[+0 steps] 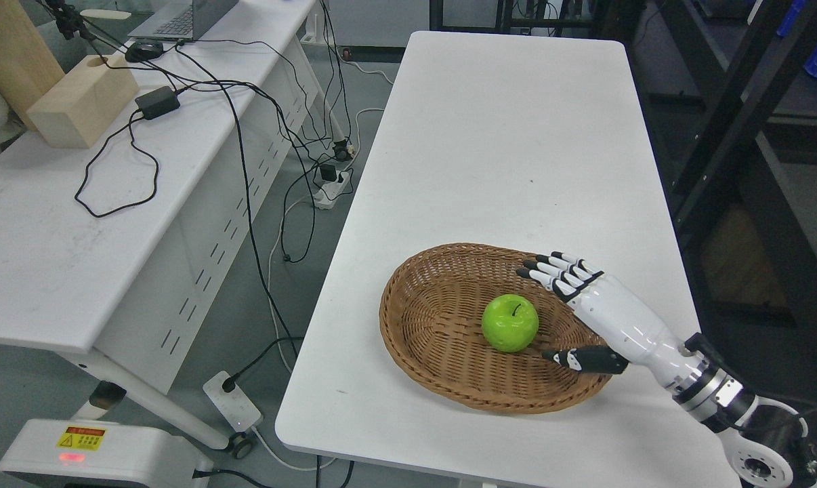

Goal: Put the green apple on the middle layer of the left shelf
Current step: 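Close the right hand fingers around the green apple in the basket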

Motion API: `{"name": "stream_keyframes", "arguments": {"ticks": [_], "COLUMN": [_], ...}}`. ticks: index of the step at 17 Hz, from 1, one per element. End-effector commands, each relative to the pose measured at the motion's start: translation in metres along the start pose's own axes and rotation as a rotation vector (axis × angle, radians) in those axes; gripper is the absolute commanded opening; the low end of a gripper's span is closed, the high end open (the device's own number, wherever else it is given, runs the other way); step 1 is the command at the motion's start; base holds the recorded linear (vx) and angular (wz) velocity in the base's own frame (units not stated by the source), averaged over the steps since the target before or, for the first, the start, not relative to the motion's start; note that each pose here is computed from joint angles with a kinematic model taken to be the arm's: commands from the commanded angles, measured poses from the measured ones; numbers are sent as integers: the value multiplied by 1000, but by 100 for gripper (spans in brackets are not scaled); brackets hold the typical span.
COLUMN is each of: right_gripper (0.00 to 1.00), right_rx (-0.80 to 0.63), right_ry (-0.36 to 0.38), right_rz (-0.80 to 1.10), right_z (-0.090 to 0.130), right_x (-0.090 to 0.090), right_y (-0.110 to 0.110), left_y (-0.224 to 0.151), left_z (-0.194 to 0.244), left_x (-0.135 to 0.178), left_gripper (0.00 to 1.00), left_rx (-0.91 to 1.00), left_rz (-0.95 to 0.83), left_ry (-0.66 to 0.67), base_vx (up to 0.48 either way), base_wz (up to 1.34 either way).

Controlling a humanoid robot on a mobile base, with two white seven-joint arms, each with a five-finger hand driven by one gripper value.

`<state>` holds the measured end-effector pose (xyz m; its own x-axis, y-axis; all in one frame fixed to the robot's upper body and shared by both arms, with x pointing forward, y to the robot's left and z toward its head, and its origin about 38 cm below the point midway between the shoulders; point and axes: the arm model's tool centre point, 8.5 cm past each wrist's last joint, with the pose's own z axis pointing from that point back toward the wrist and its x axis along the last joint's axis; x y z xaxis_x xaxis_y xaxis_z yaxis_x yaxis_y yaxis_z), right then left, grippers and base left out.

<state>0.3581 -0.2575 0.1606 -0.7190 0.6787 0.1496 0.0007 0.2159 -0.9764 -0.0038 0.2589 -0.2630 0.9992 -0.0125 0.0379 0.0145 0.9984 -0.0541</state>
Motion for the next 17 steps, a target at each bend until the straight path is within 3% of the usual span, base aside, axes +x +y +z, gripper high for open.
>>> {"name": "stream_keyframes", "arguments": {"ticks": [1,5,17], "right_gripper": [100,100,100], "right_rx": [216,330,277], "right_ry": [-142,-97,-20], "right_rz": [86,99,105], "right_z": [-21,-34,-50], "right_x": [33,11,-5], "right_y": [44,55,31], "left_y": [11,11,11], "left_z": [2,2,2], "left_x": [0,0,0], "left_gripper": [100,100,100], "left_rx": [18,18,17], "left_rz": [0,-1,-1], "left_ry": [1,-1,1], "base_vx": [0,0,-1], "base_wz": [0,0,0]}}
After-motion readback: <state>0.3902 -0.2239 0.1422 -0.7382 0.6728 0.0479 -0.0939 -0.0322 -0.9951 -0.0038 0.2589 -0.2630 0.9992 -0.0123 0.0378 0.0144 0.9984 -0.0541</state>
